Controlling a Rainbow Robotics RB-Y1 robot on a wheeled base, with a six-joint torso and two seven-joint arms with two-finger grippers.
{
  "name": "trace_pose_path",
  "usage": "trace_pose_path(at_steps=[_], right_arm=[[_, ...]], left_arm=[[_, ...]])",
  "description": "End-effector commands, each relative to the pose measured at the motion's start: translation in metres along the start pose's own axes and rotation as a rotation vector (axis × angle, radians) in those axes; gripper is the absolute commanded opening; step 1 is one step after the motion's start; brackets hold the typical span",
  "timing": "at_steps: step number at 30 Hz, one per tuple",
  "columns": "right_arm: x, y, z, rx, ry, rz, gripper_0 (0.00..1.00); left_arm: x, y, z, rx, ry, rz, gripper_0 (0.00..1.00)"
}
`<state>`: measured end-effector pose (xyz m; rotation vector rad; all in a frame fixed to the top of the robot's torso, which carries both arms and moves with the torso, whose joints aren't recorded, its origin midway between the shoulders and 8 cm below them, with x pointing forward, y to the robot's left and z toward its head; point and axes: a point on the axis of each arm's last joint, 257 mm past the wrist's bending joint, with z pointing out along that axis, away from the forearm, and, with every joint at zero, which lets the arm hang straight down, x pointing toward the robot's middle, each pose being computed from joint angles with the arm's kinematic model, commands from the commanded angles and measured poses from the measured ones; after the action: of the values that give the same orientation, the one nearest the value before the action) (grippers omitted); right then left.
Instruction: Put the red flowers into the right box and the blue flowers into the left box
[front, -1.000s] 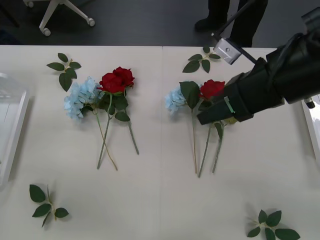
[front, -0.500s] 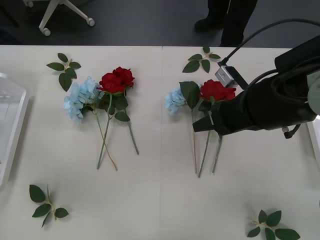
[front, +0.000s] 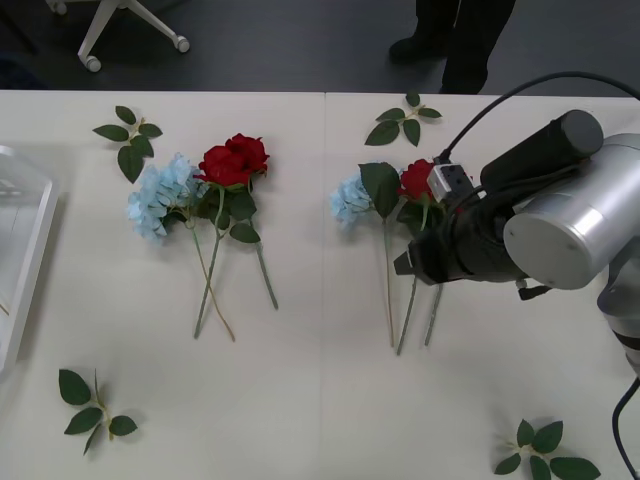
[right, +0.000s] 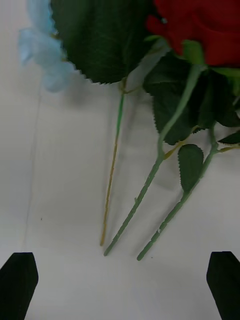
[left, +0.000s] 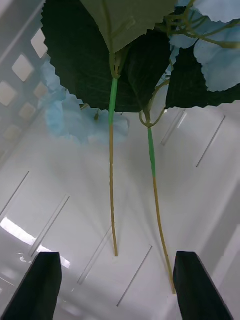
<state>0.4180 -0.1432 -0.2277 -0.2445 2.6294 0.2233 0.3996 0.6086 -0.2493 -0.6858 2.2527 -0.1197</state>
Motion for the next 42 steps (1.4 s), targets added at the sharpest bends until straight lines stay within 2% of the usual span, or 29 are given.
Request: trace_pose_path(at_steps=[1,8,14,22,35,42], right_arm=[[-0.008,0.002,0.006,0.006,-0.025,0.169,1.0],[-0.018,-0.022,0.018,0.067,-0.047,0.369,1.0],[-0.022,-0.055,0.029,0.13,-0.041,0.404,1.0],[-0.028,-0.087,0.038,0.186,-0.071,0.426,1.0],[-0.011,-0.096,0.06,0.222,-0.019,0.381,1.0],[-0.003,-0.097,0.072,0.249,-0.006,0.363,1.0]], left_arm=[[-0.008,-0.033,-0.024,0.085,-0.017,0.039,1.0],[0.014,-0.1,-0.052,0.281,0.011,0.044,1.0],[0.035,-0.144,-0.058,0.365,0.064,0.083,1.0],[0.048,-0.194,-0.054,0.331,0.128,0.087,1.0],[0.064,-0.27,-0.037,0.261,0.157,-0.052,1.0],[0.08,-0.301,-0.02,0.195,0.161,-0.015,1.0]])
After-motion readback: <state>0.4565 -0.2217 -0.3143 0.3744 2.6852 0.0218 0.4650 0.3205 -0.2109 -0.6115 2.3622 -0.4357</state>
